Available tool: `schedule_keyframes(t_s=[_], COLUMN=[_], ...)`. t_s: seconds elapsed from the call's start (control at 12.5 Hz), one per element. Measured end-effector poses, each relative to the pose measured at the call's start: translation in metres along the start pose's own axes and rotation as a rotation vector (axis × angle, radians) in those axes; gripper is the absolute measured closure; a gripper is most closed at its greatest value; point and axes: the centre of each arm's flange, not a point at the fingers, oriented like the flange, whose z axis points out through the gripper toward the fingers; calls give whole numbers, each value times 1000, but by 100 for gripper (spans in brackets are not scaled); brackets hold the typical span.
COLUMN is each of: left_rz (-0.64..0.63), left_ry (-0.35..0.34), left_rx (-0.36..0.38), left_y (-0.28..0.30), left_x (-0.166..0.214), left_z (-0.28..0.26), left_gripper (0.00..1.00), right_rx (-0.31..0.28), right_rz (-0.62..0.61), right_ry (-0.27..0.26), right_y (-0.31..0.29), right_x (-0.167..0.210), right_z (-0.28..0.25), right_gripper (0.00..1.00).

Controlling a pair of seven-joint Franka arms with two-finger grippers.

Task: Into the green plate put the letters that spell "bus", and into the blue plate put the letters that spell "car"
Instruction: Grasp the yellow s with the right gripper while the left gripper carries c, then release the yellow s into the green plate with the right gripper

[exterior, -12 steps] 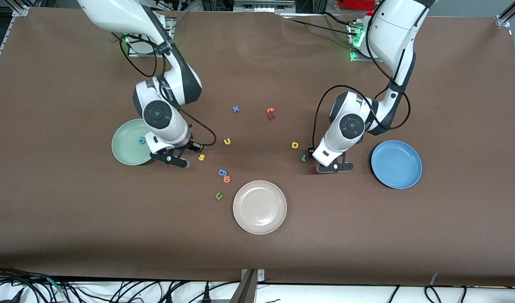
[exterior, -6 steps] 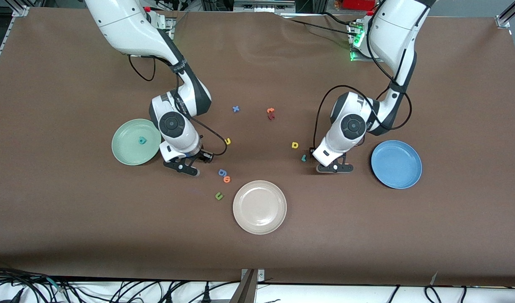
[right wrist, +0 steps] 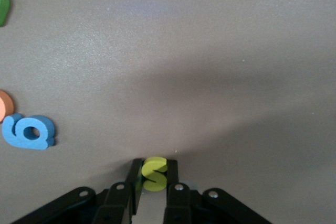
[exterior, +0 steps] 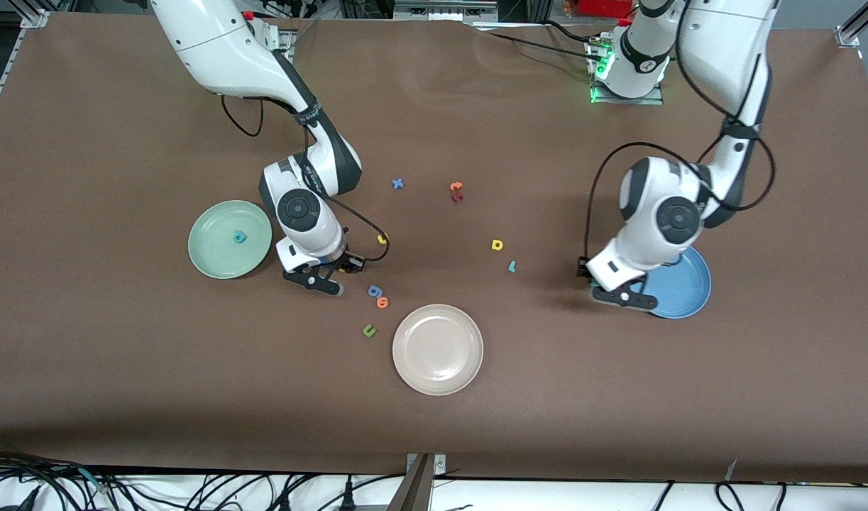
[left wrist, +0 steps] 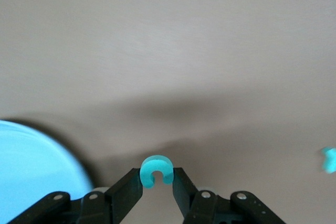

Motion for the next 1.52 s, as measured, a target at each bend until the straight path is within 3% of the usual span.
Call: schedule_keyframes(t_s=[0.16, 0.4, 0.72, 0.96, 1.12, 1.28, 1.44, 1.52], left_rz=[110, 183, 177, 165, 154, 146, 143, 143], left_ry=[1, -27, -65, -85, -102, -114, -116, -116], left_rx=[11, 14, 5, 1, -2, -2, -2, -2], left_y=[-36, -65, -83, -91, -97, -101, -102, -102], left_x=[-3, -14, -29, -37, -42, -44, -45, -45], left_z=[-4, 4, 21, 29, 38, 45, 47, 47], left_gripper=[67, 67, 67, 67, 67, 67, 61, 61], right_rx=[-11, -76, -166, -193, -177, -123, -63, -49], right_rz=[-9, -98, -256, -324, -361, -373, -349, -339], right_ry=[1, -28, -121, -206, -277, -327, -349, -350], right_y=[6, 36, 109, 178, 226, 276, 304, 304], right_x=[6, 31, 69, 74, 72, 78, 82, 82], right_z=[-2, -25, -66, -57, -35, -19, -13, -13], right_gripper=[78, 78, 78, 78, 78, 78, 74, 67])
